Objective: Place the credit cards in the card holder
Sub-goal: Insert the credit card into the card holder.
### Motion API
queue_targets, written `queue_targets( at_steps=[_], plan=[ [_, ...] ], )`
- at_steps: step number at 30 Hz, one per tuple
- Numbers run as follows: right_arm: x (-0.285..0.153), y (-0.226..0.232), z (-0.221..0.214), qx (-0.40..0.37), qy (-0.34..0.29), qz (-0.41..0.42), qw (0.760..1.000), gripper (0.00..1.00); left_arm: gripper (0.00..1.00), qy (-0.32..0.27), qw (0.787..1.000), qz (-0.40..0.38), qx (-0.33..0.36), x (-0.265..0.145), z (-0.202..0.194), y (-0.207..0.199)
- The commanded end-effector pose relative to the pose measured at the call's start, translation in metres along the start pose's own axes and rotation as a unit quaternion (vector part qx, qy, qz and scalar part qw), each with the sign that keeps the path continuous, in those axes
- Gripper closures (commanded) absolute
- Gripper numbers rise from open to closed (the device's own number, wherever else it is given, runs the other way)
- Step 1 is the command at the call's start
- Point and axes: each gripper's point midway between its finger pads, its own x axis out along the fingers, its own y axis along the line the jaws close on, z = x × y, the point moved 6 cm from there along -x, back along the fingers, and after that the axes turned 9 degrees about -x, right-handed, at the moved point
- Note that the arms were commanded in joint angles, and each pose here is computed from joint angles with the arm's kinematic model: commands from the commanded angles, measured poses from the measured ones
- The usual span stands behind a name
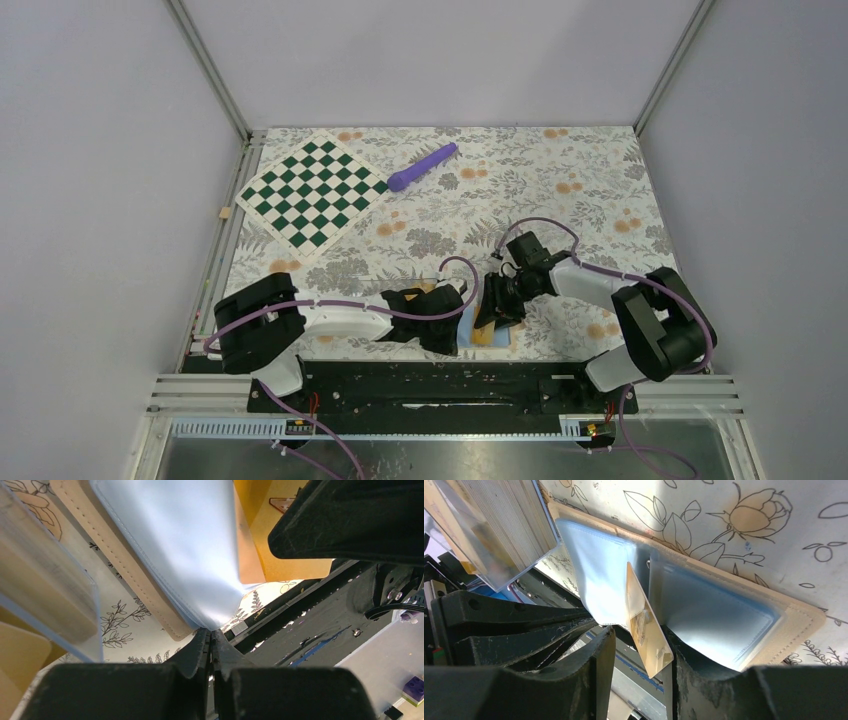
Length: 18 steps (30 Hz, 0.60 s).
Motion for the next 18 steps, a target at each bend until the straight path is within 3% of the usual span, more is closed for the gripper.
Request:
queue_targets(
  at_steps=[1, 14, 18],
  plan=[
    [-0.001, 0.000, 0.004, -0.009, 0.000, -0.023, 1.000, 0.55, 0.97, 0.006, 1.000, 0.018, 0.010, 0.006, -0.003, 0.004],
    [-0.012, 0.009, 0.001, -0.008, -0.065, 0.001, 0.998, 0.61, 0.98, 0.008, 1.000, 0.019, 0.011, 0.006, -0.004, 0.004],
    [-0.012, 0.008, 0.001, -0.004, -0.070, -0.002, 0.998, 0.72, 0.98, 0.010, 1.000, 0.020, 0.011, 0.008, -0.004, 0.004]
  ],
)
